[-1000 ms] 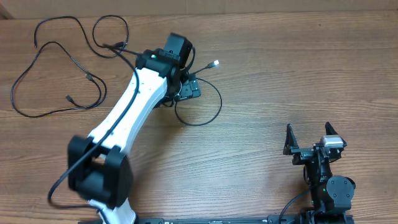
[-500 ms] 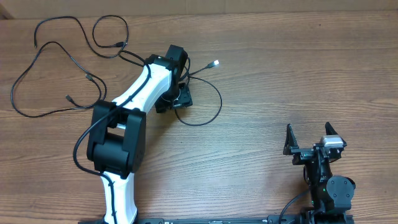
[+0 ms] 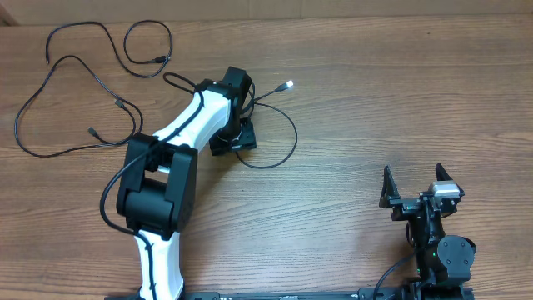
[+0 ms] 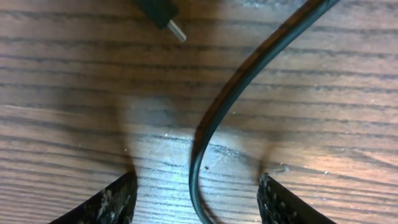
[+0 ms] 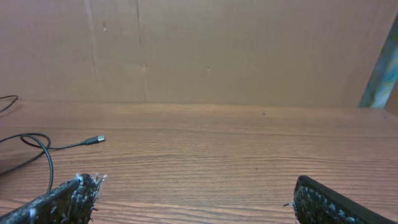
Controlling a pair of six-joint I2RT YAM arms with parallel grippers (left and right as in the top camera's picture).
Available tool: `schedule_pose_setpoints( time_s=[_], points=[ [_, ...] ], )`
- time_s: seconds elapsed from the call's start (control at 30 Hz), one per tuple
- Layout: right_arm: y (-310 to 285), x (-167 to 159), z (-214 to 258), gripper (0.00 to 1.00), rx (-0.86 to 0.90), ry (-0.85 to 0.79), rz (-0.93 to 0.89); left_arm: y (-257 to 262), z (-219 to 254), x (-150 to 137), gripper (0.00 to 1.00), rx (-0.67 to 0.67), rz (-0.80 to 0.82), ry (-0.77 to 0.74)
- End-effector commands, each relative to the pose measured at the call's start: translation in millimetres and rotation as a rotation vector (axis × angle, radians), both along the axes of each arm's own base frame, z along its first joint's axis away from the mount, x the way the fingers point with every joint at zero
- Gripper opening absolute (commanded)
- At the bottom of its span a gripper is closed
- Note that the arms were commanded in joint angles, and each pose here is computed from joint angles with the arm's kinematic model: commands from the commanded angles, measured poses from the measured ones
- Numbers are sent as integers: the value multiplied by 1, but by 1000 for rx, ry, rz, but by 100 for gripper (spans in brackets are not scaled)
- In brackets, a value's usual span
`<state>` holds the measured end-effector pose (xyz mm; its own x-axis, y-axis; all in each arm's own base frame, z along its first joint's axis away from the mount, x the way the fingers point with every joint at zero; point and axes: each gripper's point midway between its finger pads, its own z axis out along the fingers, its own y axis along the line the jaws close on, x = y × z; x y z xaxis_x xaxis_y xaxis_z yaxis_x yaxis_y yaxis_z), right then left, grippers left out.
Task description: Untangle cables
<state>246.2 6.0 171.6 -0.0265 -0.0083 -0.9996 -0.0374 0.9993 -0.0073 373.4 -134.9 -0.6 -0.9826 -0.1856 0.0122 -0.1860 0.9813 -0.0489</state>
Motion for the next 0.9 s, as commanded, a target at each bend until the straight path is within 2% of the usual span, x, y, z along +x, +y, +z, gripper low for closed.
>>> schedule_pose_setpoints(
  time_s=[0.0,0.07,0.17,0.3,0.4,0.7,0.87],
  points=[
    [1,0,-2,100,3,-3,3,5,-33,-23,64,5,-18,67],
    [1,0,-2,100,3,-3,3,6,-39,-26,60,7,-18,64],
    [1,0,-2,100,3,-3,3,7,-47,-31,43,11,-22,64],
    [1,0,-2,100,3,-3,3,6,-54,-37,44,14,-25,64],
    [1,0,-2,100,3,-3,3,5,-55,-39,35,24,-32,69],
    [1,0,-2,100,3,-3,3,2,-55,-41,38,54,-59,59],
    [1,0,-2,100,3,-3,3,4,-54,-48,44,62,-96,87]
  ],
)
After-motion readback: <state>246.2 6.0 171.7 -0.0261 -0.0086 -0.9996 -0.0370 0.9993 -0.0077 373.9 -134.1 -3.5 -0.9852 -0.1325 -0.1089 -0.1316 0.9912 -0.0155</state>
